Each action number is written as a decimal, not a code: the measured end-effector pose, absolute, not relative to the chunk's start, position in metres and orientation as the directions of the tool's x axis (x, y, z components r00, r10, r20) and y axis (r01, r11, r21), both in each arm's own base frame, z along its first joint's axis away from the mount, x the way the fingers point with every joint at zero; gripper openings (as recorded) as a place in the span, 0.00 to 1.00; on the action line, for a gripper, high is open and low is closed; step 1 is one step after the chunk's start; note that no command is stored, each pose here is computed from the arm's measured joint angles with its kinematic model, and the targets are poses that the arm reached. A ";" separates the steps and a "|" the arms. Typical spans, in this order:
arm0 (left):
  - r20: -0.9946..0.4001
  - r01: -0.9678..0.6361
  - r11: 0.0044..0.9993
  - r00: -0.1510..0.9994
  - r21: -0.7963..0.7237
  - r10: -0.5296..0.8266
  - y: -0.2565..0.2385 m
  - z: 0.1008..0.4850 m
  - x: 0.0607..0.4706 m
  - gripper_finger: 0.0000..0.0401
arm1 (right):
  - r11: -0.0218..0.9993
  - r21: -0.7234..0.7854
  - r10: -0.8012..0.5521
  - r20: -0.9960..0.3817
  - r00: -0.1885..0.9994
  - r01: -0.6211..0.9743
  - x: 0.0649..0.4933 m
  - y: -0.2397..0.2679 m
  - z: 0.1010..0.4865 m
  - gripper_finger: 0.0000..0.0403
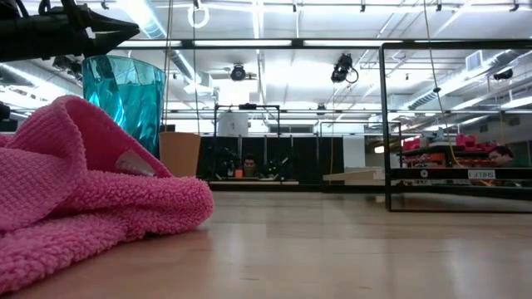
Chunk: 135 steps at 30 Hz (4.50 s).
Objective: Stack small to large cups/mugs on shelf
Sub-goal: Put the pink cup on the shelf
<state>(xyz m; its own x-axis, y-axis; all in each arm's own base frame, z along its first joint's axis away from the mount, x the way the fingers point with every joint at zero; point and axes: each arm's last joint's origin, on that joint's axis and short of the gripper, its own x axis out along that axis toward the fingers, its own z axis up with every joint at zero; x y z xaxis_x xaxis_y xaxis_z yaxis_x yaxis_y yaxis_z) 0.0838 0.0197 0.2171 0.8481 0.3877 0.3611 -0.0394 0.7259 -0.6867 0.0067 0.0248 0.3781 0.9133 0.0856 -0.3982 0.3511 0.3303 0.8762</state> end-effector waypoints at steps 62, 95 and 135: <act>-0.375 -0.406 0.837 0.888 -0.368 0.266 0.032 0.393 0.188 0.11 | 0.691 0.702 0.145 -0.369 0.918 0.173 0.057 -0.030 0.423 0.32; -0.379 -0.402 0.849 0.886 -0.342 0.266 0.032 0.393 0.188 0.10 | 0.781 0.498 0.475 -0.080 0.876 -0.378 0.205 -0.005 0.454 0.32; -0.472 -0.426 0.857 0.843 -0.290 0.259 0.031 0.383 0.184 0.11 | 0.490 0.402 0.211 -0.915 0.342 0.773 0.155 0.232 0.310 0.32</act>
<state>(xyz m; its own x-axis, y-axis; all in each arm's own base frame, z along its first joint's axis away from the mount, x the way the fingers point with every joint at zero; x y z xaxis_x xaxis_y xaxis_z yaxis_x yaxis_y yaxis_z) 0.1843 0.0311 0.3834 0.8427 0.2595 -0.4717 -0.4260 0.8571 -0.2896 0.1552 0.2319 0.3104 0.3423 0.2115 -0.9155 0.7733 0.4900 0.4023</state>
